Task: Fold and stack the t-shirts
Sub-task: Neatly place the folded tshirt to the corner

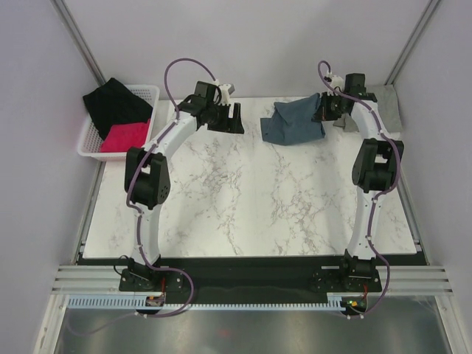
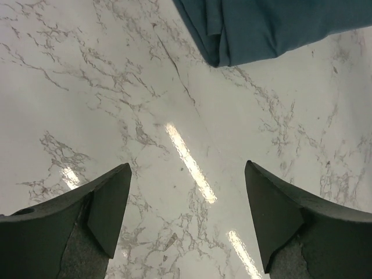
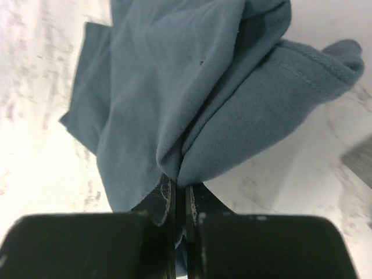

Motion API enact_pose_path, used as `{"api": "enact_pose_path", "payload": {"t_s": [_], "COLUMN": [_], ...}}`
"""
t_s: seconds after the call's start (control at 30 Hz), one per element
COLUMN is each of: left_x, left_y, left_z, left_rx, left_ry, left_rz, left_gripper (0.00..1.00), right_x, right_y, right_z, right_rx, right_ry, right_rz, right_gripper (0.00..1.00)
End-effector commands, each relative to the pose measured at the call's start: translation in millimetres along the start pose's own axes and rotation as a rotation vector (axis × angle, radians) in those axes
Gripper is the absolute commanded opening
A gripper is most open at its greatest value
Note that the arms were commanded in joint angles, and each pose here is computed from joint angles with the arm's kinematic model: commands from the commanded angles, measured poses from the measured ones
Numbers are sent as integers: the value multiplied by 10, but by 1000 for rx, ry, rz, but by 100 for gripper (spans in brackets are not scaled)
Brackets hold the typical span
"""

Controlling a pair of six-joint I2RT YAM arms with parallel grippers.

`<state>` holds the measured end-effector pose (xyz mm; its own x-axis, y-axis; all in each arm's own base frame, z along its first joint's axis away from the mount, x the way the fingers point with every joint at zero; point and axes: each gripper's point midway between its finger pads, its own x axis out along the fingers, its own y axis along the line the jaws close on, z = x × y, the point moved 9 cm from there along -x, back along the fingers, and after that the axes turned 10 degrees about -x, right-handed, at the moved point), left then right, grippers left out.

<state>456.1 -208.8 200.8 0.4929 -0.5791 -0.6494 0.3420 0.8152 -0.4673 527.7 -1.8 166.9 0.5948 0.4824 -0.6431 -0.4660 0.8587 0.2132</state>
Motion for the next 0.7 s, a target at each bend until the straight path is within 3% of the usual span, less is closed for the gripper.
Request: {"api": "enact_pose_path", "payload": {"t_s": [0.0,0.3,0.67], "left_x": [-146,-134,-93], "left_y": [-23,-4,-13], "left_z": [-16,-154,-208], "left_rx": [53,32,37], "left_ry": [-3,38,56], "left_rz": [23,21,15], "left_gripper": [87,86,86], "right_x": [-484,-913,-1307], "right_y": [-164,-619,-1066], "right_z": [328,567,627], "right_rx": [-144,-207,-169], "right_ry": [-46,-104,-180], "right_rz": [-170,-429,-596], "right_gripper": [0,0,0]}}
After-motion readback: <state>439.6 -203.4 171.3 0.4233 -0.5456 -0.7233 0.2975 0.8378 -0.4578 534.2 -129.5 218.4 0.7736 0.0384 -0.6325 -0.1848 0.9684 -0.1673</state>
